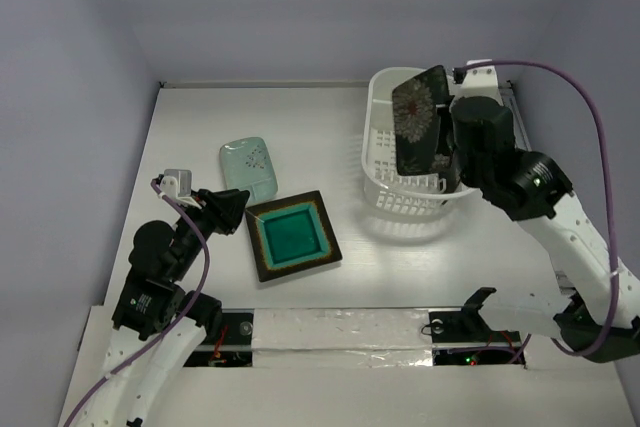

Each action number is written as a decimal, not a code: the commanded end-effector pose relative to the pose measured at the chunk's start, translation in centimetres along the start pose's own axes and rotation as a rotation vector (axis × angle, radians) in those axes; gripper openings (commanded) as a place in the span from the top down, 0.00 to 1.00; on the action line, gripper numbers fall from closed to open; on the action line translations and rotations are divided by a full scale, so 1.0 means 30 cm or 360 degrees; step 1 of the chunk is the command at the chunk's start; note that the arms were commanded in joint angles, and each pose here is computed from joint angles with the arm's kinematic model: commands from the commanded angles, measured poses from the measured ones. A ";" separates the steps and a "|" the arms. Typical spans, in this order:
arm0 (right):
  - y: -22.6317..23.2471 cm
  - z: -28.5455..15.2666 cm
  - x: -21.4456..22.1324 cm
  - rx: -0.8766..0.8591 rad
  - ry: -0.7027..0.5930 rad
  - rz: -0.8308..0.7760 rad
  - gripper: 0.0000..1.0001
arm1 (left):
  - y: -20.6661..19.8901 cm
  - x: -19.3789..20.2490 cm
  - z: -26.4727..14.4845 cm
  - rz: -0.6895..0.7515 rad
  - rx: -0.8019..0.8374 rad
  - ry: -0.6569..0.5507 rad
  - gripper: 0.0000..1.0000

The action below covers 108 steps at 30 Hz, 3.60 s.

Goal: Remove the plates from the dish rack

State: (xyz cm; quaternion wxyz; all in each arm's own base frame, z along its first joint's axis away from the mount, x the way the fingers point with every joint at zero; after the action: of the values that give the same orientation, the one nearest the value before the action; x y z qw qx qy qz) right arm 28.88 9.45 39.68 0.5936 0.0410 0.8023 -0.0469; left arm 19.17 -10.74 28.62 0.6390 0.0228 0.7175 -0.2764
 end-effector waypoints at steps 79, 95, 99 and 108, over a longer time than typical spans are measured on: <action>0.897 0.021 1.064 -0.0974 0.0934 0.0319 0.30 | 0.041 -0.052 0.012 0.0026 -0.0105 -0.0065 0.26; 0.792 0.022 0.937 -0.0796 0.0789 0.0190 0.08 | 0.032 -0.053 0.000 0.0018 -0.0085 -0.0084 0.26; 0.772 -0.027 0.820 -0.0878 0.0697 0.0165 0.14 | 0.031 -0.053 0.001 0.0019 -0.0081 -0.0087 0.26; 0.422 0.018 0.427 -0.0383 0.0202 0.0283 1.00 | 0.025 -0.060 -0.012 0.0021 -0.0073 -0.0108 0.35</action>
State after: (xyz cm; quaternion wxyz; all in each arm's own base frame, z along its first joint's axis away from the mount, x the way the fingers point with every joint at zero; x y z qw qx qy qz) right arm 24.66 28.13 23.09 0.4791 -0.0222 0.8545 0.1994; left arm 19.64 -9.46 28.78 0.6466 0.0027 0.7200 -0.2521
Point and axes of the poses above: each gripper's point midway between its finger pads, its own z axis out along the fingers, its own y axis along the line the jaws close on, x = y × z, the point moved 1 cm from there along -z, back along the fingers, and after that the axes turned 6 degrees about z, right-handed, at the moved point
